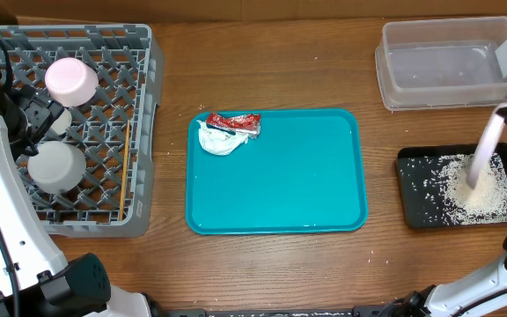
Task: Sort waste into correct bins and load items into the dishwasher
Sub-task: 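Hold the plate upright over the black tray, shaking rice off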
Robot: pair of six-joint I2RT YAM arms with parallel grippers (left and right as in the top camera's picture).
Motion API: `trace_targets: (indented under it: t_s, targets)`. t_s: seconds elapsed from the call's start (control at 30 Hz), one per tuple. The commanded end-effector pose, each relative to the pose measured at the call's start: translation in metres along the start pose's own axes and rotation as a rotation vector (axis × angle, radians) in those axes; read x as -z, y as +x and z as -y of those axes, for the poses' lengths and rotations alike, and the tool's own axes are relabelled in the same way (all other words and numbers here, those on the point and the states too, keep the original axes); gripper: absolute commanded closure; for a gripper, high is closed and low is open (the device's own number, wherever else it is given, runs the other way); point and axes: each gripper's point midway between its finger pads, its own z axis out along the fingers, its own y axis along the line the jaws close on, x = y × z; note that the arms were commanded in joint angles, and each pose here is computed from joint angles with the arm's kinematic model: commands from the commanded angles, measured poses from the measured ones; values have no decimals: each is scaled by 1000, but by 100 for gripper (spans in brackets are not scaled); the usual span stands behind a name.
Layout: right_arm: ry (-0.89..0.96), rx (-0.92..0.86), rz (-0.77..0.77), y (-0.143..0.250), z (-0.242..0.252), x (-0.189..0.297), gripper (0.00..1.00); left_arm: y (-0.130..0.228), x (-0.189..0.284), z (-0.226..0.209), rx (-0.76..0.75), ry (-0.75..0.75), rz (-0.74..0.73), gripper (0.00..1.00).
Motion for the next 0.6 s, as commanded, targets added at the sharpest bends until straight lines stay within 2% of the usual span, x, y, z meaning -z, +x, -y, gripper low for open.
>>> trace_targets:
  t_s: [0.0, 0.03, 0.1, 0.23, 0.37, 0.43, 0.5, 0.53, 0.57]
  targets:
    - [7, -24, 9, 3, -1, 4, 96, -1, -2, 0, -20, -6, -4, 0]
    - [-51, 42, -3, 6, -11, 4, 96, -1, -2, 0, -20, -6, -4, 0]
    - [-42, 61, -2, 5, -10, 3, 96, -1, -2, 0, -20, -6, -4, 0]
    - [105, -84, 39, -3, 15, 4, 96, -1, -2, 0, -20, -6, -4, 0]
    - [-126, 135, -16, 10, -25, 3, 96, -1, -2, 0, -20, -6, -4, 0]
    - [-78, 77, -8, 7, -18, 2, 96, -1, -2, 0, -20, -6, -4, 0]
    - [88, -90, 29, -1, 11, 2, 96, -1, -2, 0, -20, -6, -4, 0]
    - [138, -113, 46, -4, 20, 3, 96, -1, -2, 0, -20, -6, -4, 0]
    - [116, -47, 42, -4, 16, 3, 96, -1, -2, 0, -20, -6, -4, 0]
